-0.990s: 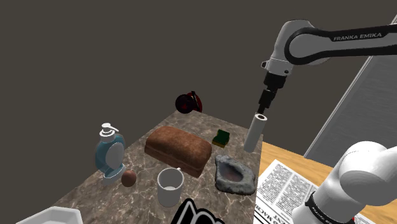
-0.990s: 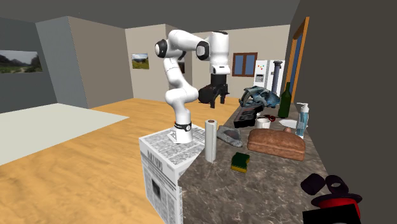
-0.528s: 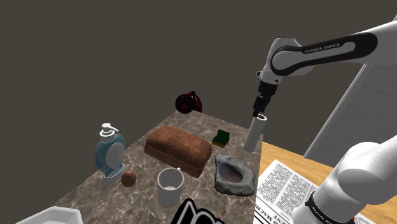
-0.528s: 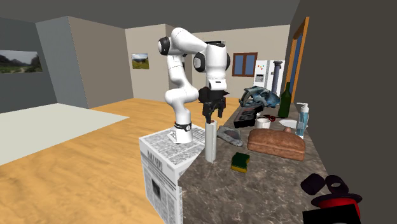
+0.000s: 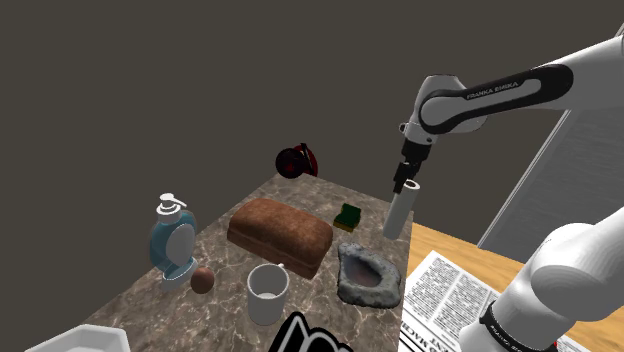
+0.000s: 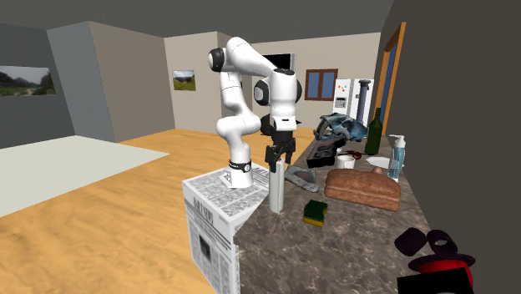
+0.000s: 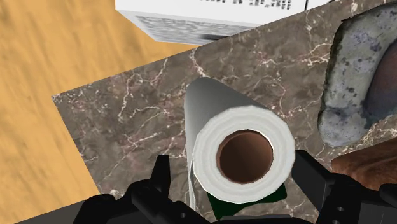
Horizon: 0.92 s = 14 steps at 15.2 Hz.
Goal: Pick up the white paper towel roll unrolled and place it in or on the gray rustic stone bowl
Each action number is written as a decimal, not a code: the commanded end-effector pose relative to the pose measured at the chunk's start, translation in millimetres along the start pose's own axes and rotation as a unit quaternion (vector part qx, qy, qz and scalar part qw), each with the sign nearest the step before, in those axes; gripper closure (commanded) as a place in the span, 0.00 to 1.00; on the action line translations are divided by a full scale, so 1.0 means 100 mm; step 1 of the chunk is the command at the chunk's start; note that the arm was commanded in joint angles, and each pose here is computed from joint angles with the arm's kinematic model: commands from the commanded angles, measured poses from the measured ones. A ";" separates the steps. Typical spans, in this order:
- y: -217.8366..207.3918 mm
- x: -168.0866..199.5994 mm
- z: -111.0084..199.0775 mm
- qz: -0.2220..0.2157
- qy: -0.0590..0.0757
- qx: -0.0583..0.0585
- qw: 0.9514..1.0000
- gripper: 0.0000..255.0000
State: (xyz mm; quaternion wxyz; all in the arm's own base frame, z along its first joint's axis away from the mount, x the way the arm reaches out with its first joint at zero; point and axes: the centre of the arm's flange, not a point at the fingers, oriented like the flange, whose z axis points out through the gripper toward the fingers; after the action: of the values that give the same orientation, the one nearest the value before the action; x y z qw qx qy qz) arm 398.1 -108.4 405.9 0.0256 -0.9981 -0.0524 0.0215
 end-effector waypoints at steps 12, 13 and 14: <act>-0.01 0.00 0.02 0.000 0.000 0.000 1.000 1.00; -0.01 0.00 0.02 0.000 0.000 0.000 1.000 1.00; -0.01 0.00 0.02 0.000 0.000 0.000 1.000 1.00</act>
State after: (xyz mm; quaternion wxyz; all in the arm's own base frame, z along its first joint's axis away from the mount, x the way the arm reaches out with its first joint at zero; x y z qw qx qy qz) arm 397.7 -107.9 404.1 0.0252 -0.9981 -0.0523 0.0207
